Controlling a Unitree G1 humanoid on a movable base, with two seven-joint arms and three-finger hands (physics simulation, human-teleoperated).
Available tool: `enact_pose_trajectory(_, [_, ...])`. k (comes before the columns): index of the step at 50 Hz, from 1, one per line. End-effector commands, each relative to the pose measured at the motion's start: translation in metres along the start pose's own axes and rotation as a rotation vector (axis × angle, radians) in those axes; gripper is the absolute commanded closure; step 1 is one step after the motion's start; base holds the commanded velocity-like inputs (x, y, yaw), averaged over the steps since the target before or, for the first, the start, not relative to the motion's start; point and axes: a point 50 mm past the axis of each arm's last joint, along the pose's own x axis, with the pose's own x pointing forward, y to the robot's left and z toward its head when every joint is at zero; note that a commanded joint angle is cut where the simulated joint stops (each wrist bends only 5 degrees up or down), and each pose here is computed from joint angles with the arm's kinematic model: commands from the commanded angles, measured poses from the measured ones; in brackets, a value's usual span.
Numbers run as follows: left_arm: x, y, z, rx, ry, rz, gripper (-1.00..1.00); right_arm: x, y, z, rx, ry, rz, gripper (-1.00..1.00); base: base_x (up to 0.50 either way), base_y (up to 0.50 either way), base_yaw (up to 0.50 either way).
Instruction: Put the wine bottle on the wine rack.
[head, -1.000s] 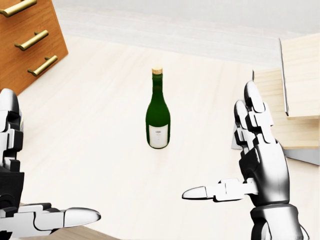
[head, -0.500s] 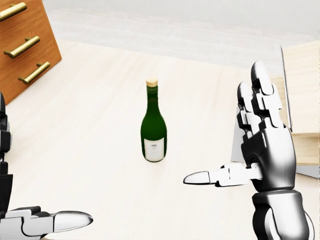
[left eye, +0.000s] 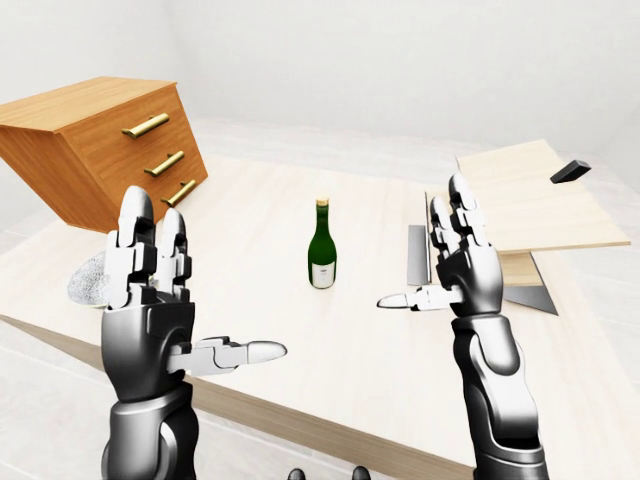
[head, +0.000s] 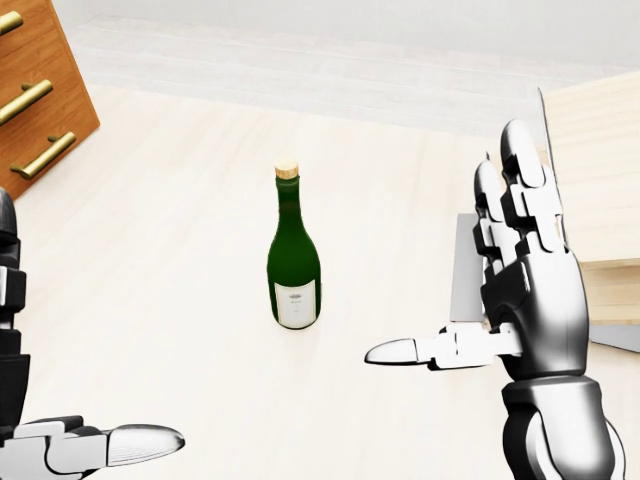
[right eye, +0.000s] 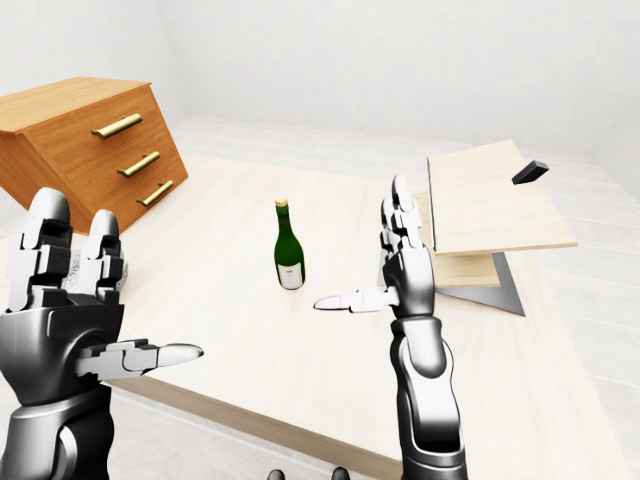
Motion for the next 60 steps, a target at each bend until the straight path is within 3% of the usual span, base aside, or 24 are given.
enact_pose_trajectory(1, [-0.001,0.0,-0.002,-0.003,0.01,0.002,-1.0,0.005,0.002,0.007,-0.017,-0.034,-0.002,-1.0,0.0,0.0,0.0])
enact_pose_trajectory(20, [-0.007,0.004,-0.008,-0.003,0.059,0.006,-1.0,0.058,0.023,0.035,-0.044,-0.186,0.041,-1.0,0.0,0.0,0.0])
enact_pose_trajectory(35, [-0.013,0.014,0.002,0.016,0.037,0.032,-1.0,0.093,0.04,0.024,-0.016,-0.124,0.034,-1.0,0.0,0.0,0.0])
enact_pose_trajectory(60, [-0.01,0.01,0.007,0.021,0.002,0.019,-1.0,0.124,0.055,0.0,0.056,0.024,0.033,-1.0,0.0,0.0,0.0])
